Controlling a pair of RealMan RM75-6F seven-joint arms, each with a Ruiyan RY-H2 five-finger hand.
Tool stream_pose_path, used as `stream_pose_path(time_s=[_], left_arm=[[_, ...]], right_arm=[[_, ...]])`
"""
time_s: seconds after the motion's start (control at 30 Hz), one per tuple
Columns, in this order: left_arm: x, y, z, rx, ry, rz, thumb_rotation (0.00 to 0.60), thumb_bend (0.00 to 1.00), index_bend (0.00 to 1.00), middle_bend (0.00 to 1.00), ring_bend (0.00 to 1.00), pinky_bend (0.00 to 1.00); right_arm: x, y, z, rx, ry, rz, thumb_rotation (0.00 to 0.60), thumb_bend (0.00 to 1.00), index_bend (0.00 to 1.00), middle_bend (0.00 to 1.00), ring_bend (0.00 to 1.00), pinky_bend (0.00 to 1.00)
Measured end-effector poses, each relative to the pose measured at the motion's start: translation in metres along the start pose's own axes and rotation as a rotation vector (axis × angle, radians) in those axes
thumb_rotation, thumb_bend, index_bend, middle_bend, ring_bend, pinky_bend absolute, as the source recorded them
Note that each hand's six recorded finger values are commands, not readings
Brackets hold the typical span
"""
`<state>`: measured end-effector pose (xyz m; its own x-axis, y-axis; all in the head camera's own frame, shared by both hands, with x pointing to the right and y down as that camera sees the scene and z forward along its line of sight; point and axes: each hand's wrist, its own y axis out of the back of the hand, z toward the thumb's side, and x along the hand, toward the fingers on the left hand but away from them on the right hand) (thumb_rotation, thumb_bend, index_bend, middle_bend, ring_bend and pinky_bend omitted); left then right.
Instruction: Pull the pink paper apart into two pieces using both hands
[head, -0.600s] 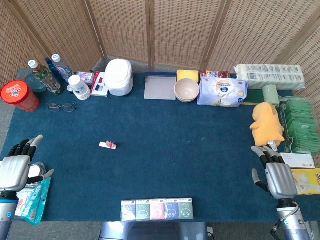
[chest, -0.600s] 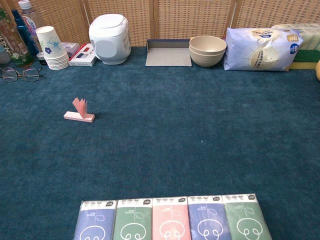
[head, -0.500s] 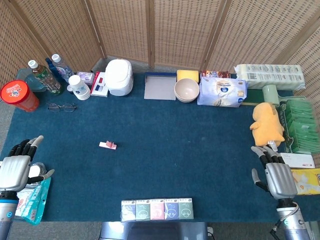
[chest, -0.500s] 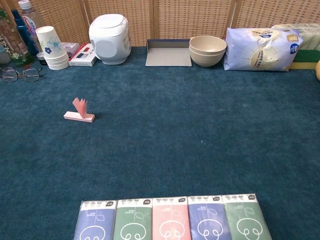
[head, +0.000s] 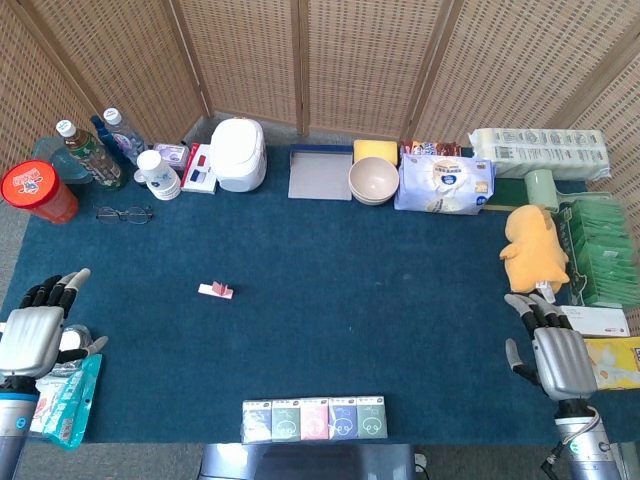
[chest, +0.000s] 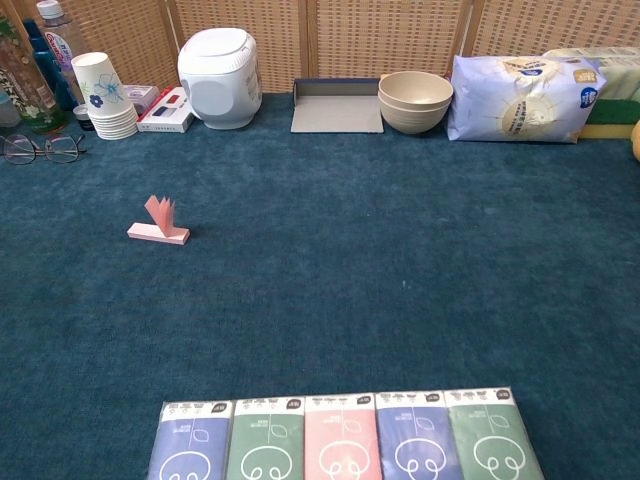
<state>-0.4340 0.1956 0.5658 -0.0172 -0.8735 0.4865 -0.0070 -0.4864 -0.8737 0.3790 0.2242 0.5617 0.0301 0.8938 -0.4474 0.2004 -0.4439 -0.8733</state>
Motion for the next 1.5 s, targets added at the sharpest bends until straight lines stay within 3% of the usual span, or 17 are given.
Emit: stream_pose_path(time_s=[0.2,0.3,0.4,0.47,0.53,0.77,1.1,1.5], left_arm=[[0.018,0.001,0.005,0.042,-0.031,-0.007,0.484,0.12,0.10,0.17,0.15,0.16],[0.033,0.000,0.014,0.057,-0.067,-0.025,0.519,0.13,0.12,0.27,0.26,0.30],[0.050,0.000,0.027,0.080,-0.115,-0.034,0.549,0.13,0.16,0.42,0.44,0.50],[0.060,0.000,0.035,0.095,-0.145,-0.037,0.567,0.15,0.19,0.59,0.59,0.65],[0.072,0.000,0.045,0.112,-0.179,-0.040,0.579,0.16,0.22,0.70,0.68,0.74],[0.105,-0.011,0.076,0.169,-0.281,-0.072,0.578,0.23,0.33,0.95,0.92,0.92],[0.134,-0.042,0.113,0.226,-0.383,-0.134,0.600,0.27,0.35,0.99,0.97,0.94],[0.144,-0.075,0.137,0.249,-0.403,-0.196,0.600,0.27,0.40,0.99,0.97,0.94]], right_arm=[[-0.001,0.000,0.001,-0.007,-0.001,0.008,0.600,0.51,0.16,0.24,0.15,0.18],[-0.002,-0.001,0.001,-0.005,-0.003,0.012,0.600,0.51,0.16,0.24,0.15,0.18],[-0.002,-0.003,0.001,-0.001,-0.007,0.016,0.600,0.51,0.16,0.24,0.15,0.18],[-0.003,-0.003,0.001,0.000,-0.009,0.018,0.600,0.51,0.16,0.24,0.15,0.18],[-0.003,-0.004,0.000,-0.001,-0.011,0.017,0.600,0.51,0.16,0.24,0.15,0.18],[-0.002,-0.004,-0.001,0.002,-0.015,0.020,0.600,0.51,0.16,0.24,0.15,0.18],[-0.002,-0.002,-0.005,0.001,-0.029,0.015,0.600,0.51,0.16,0.24,0.15,0.18],[0.000,0.001,-0.014,0.000,-0.060,0.006,0.600,0.51,0.15,0.24,0.15,0.18]])
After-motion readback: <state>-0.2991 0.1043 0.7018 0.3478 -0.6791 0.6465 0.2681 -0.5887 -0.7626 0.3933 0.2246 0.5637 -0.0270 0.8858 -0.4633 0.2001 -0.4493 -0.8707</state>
